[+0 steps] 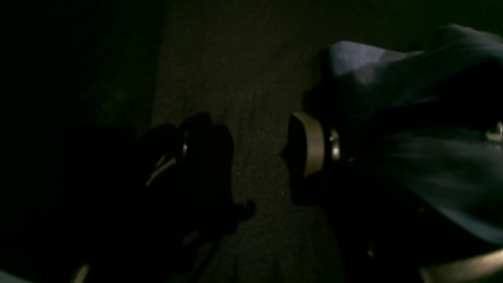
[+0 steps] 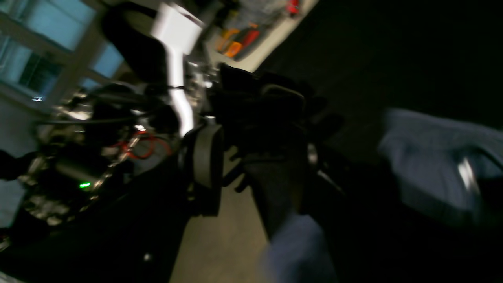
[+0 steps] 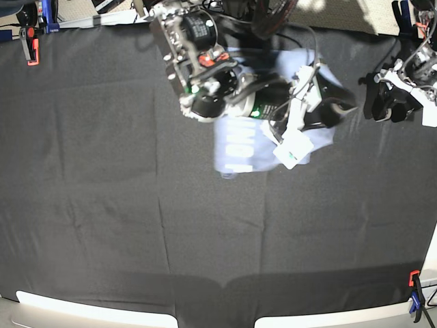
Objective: Layout the t-shirt on the table in an organized manner, then fold the t-shirt properly
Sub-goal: 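Grasp the folded bundle with both grippers and lift it across the table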
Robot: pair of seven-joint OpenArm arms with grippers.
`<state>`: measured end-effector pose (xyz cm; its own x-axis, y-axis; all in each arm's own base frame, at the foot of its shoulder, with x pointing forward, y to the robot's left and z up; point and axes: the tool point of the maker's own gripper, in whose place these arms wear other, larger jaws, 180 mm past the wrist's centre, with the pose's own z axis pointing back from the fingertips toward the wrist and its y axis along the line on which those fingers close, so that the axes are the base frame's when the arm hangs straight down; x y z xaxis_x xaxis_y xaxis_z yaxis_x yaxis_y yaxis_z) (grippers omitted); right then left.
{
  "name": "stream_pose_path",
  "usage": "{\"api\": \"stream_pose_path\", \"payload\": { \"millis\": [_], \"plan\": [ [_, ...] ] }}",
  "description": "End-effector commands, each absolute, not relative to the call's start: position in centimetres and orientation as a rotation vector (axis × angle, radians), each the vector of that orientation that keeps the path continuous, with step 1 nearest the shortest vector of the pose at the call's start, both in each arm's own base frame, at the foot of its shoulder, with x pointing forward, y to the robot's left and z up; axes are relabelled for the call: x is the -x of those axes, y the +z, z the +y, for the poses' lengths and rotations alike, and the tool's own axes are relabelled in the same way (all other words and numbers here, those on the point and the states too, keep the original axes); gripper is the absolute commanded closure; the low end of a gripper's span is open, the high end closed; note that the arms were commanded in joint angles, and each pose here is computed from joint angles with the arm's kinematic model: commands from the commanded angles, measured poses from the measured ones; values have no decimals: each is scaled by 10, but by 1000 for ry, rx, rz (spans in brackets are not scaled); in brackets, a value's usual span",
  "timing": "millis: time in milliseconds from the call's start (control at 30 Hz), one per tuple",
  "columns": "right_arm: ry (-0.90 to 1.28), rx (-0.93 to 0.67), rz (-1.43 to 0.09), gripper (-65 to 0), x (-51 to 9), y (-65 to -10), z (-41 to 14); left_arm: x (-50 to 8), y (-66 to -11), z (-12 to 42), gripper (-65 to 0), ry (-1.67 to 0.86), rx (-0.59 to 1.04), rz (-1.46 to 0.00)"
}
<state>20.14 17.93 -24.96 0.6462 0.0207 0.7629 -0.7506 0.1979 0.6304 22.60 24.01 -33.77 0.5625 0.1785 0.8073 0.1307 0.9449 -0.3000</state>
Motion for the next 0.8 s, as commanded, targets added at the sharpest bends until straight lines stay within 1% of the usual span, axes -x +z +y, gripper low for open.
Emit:
{"api": "stream_pose_path", "payload": {
  "millis": [0, 100, 167, 300, 333, 367, 433, 500, 567, 667, 767],
  "plan": [
    [627, -1340, -773, -256, -202, -225, 182, -232, -323, 242, -283, 14, 346, -1029],
    [654, -1338, -811, -256, -201, -214, 180, -232, -323, 242, -283, 14, 346, -1029],
    [688, -1278, -858, -256, -207, -211, 176, -232, -323, 242, -283, 14, 347, -1030],
    [742, -1046, -937, -255, -234, -225, 160, -231, -322, 238, -283, -3, 367, -1029],
    [744, -985, -949, -254, -243, -230, 155, -230, -319, 230, -270, -25, 408, -1034],
    [741, -934, -960, -249, -251, -234, 149, -228, -314, 221, -238, -49, 467, -1043],
    [718, -860, -982, -186, -266, -238, 138, -227, -301, 206, -135, -40, 590, -1072],
    [721, -773, -1012, -87, -281, -240, 127, -226, -289, 195, 0, -11, 701, -1092],
    [740, -658, -1029, 0, -296, -251, 109, -221, -285, 182, 0, -5, 777, -1076],
    [742, -532, -1008, 0, -316, -273, 88, -212, -283, 157, 0, -14, 886, -1032],
    [756, -477, -953, 0, -334, -294, 78, -204, -288, 125, 0, -43, 981, -967]
  ]
}}
